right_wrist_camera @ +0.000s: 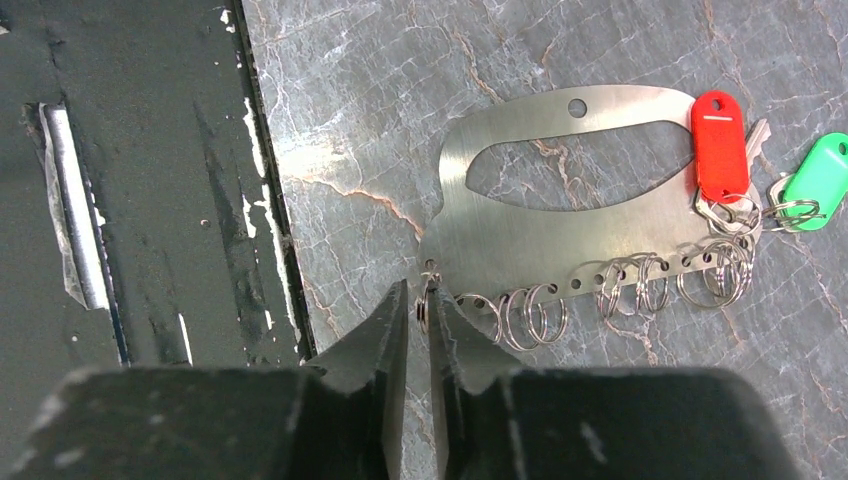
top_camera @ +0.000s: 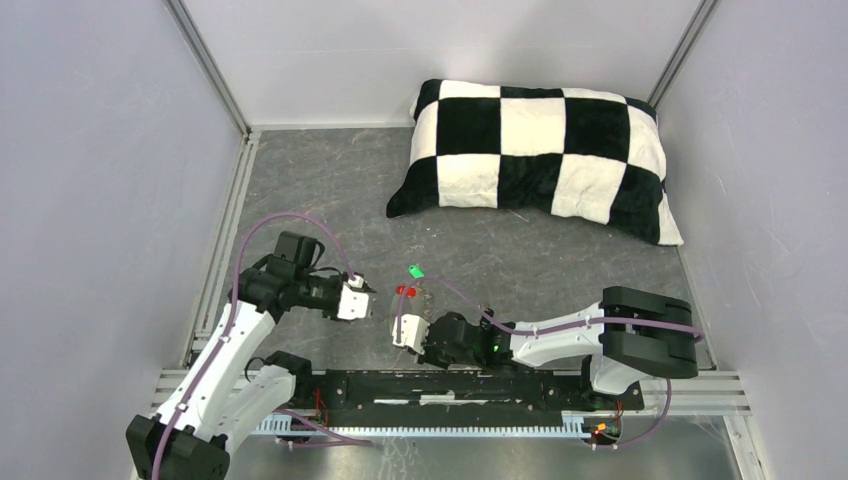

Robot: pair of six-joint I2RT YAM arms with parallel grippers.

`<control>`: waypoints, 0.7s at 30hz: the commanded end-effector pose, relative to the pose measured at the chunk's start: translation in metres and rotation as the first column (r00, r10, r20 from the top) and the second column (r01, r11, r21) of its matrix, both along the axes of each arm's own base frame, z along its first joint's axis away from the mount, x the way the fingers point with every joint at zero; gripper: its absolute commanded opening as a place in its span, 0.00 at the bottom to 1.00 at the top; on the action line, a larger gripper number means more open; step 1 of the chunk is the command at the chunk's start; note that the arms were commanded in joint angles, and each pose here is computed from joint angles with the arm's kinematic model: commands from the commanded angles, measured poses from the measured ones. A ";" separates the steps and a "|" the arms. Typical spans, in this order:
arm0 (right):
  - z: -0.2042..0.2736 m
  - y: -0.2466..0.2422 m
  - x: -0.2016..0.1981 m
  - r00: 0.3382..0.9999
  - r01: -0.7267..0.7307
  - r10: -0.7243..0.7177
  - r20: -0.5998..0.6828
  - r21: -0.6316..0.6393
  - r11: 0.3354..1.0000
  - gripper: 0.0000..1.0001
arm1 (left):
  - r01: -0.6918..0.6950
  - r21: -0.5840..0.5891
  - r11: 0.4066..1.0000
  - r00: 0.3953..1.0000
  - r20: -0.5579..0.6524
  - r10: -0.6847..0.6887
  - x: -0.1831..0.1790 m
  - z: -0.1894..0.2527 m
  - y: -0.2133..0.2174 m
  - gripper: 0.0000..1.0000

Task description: Put the keys on the keyring

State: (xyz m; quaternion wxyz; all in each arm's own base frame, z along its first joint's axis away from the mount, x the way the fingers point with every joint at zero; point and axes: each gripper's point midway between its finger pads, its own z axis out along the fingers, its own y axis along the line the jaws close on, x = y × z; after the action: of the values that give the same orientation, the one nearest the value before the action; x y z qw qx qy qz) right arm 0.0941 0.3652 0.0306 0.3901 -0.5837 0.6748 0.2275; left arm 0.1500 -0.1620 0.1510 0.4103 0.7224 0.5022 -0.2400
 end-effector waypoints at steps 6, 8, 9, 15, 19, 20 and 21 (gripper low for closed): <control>0.024 0.015 0.002 1.000 -0.021 0.021 -0.007 0.079 0.997 0.00 | 0.050 -0.038 0.998 0.998 -0.034 -0.052 -0.019 0.012 -0.003 0.63; 0.043 0.018 0.004 0.999 -0.035 0.033 0.022 0.128 0.991 0.00 | 0.082 -0.052 0.995 0.994 -0.065 -0.085 -0.028 0.014 -0.004 0.66; 0.055 0.019 0.005 0.998 -0.043 0.037 0.040 0.159 0.986 0.00 | 0.105 -0.063 0.992 0.991 -0.076 -0.109 -0.033 0.015 -0.006 0.67; 0.122 0.031 0.010 0.989 -0.107 0.071 0.132 0.285 0.953 0.00 | 0.202 -0.144 0.969 0.953 -0.197 -0.228 -0.055 0.023 -0.019 0.64; 0.147 0.038 0.010 0.980 -0.149 0.100 0.175 0.298 0.943 0.00 | 0.235 -0.162 0.958 0.925 -0.265 -0.271 -0.058 0.029 -0.029 0.57; 0.151 0.041 0.010 0.978 -0.157 0.107 0.180 0.296 0.942 0.00 | 0.237 -0.166 0.957 0.921 -0.274 -0.276 -0.056 0.032 -0.032 0.55; 0.156 0.043 0.011 0.976 -0.162 0.110 0.186 0.297 0.941 0.00 | 0.241 -0.170 0.955 0.916 -0.286 -0.282 -0.055 0.034 -0.034 0.53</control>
State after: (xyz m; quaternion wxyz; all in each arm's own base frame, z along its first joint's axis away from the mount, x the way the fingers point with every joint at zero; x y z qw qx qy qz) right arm 0.1046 0.3940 0.1455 0.4872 -0.5697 0.5927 0.2946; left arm 0.0968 -0.1806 0.1581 0.3223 0.7134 0.4771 -0.3995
